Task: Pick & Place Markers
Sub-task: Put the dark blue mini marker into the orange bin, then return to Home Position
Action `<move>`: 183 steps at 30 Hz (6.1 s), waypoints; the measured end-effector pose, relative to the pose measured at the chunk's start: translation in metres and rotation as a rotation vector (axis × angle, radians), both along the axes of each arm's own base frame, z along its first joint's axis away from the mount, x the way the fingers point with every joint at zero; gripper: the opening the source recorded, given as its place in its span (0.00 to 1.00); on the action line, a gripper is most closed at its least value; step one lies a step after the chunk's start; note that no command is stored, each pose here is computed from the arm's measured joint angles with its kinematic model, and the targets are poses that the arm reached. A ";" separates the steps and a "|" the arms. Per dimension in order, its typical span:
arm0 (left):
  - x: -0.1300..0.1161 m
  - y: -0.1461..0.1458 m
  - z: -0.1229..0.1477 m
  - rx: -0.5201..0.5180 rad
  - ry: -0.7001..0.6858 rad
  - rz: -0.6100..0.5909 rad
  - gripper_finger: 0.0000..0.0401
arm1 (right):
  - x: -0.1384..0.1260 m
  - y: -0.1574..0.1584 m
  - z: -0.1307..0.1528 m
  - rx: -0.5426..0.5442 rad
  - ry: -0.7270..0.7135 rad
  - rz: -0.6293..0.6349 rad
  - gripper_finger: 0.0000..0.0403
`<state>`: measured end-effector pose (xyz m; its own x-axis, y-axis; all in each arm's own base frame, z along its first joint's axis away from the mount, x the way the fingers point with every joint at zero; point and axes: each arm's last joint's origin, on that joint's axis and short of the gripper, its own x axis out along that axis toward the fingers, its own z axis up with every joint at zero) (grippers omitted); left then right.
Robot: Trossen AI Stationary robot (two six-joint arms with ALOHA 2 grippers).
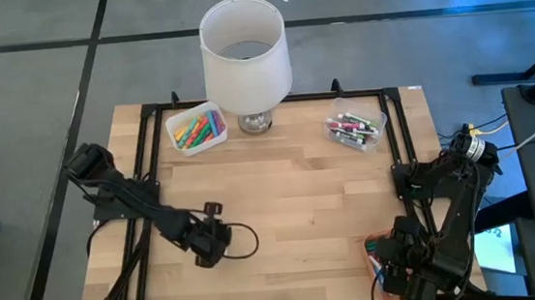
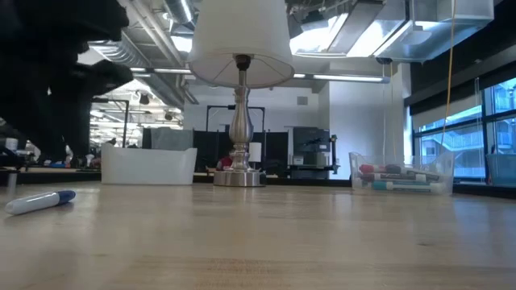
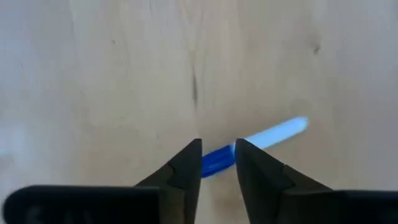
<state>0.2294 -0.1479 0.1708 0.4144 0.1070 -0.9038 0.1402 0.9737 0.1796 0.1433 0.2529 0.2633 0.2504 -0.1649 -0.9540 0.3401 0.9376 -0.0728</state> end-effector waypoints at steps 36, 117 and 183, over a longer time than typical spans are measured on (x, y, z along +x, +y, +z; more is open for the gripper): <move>0.051 0.010 -0.016 -0.056 -0.137 0.397 0.11 | 0.070 -0.019 -0.065 -0.078 -0.535 0.118 0.64; 0.121 -0.003 0.000 -0.111 -0.828 0.329 0.29 | 0.033 -0.024 0.022 0.029 -0.335 0.159 0.10; 0.149 0.065 0.007 -0.110 -0.834 0.256 0.16 | 0.125 -0.122 -0.053 -0.104 -0.483 0.529 0.16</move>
<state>0.3786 -0.0833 0.1779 0.9194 0.2170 -0.3281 -0.2196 0.9751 0.0295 0.2683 0.1308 0.2102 0.7111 0.0114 -0.7029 -0.1409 0.9819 -0.1266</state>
